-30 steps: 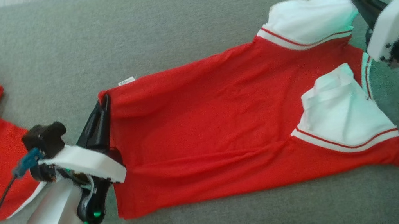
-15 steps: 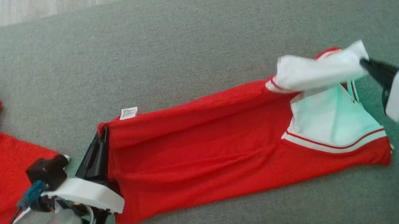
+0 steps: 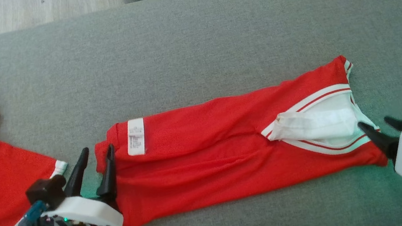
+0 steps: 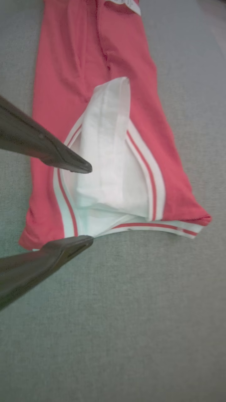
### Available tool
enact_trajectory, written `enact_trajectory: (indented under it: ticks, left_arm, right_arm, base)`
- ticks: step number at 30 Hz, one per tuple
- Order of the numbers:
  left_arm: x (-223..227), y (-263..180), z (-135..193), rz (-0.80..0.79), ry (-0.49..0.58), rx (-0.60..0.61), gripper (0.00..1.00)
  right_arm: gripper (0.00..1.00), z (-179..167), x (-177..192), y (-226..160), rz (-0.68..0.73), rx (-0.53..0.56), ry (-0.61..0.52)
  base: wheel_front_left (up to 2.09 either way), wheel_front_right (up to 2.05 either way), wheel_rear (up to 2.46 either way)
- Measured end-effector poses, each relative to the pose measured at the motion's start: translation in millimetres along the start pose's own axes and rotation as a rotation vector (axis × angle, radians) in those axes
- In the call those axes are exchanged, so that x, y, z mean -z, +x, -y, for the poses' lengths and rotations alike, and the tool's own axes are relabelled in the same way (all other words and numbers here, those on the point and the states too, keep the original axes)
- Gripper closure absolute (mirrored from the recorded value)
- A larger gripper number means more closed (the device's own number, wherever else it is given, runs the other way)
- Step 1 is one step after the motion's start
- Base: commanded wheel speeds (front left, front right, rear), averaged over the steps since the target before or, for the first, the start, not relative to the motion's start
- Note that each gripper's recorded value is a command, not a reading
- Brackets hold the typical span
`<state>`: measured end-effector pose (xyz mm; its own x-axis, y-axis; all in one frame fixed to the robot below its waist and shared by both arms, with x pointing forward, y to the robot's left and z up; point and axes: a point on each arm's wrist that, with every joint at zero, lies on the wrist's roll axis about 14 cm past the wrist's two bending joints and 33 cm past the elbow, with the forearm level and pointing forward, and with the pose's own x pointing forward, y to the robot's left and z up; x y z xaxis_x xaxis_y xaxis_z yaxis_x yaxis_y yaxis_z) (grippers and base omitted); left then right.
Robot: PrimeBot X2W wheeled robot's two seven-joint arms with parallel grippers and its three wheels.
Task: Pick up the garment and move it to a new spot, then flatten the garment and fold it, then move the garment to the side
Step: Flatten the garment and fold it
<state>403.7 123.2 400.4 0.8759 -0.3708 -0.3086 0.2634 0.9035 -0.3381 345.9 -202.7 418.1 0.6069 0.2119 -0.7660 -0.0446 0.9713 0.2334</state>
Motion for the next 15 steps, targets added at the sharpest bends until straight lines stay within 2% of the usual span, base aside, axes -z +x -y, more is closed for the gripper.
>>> enact_trajectory:
  ticks: [3,7,12,15]
  left_arm:
    - [-9,-1,-5,0.039,-0.020,-0.040,0.00]
    - [-47,-1,-8,0.166,-0.007,-0.085,0.00]
    - [-73,-4,-8,0.253,0.011,-0.104,0.00]
    - [-78,-7,-10,0.275,0.018,-0.117,0.00]
  right_arm:
    - [0.00,-3,-17,-7,0.077,0.009,0.000]
    - [0.00,2,-30,-8,0.141,0.046,0.009]
    - [0.00,5,-42,2,0.174,0.077,0.020]
    - [0.00,7,-36,16,0.146,0.097,0.030]
  base:
    - [0.00,0.00,0.00]
    - [0.00,0.00,0.00]
    - [0.00,0.00,0.00]
    - [0.00,0.00,0.00]
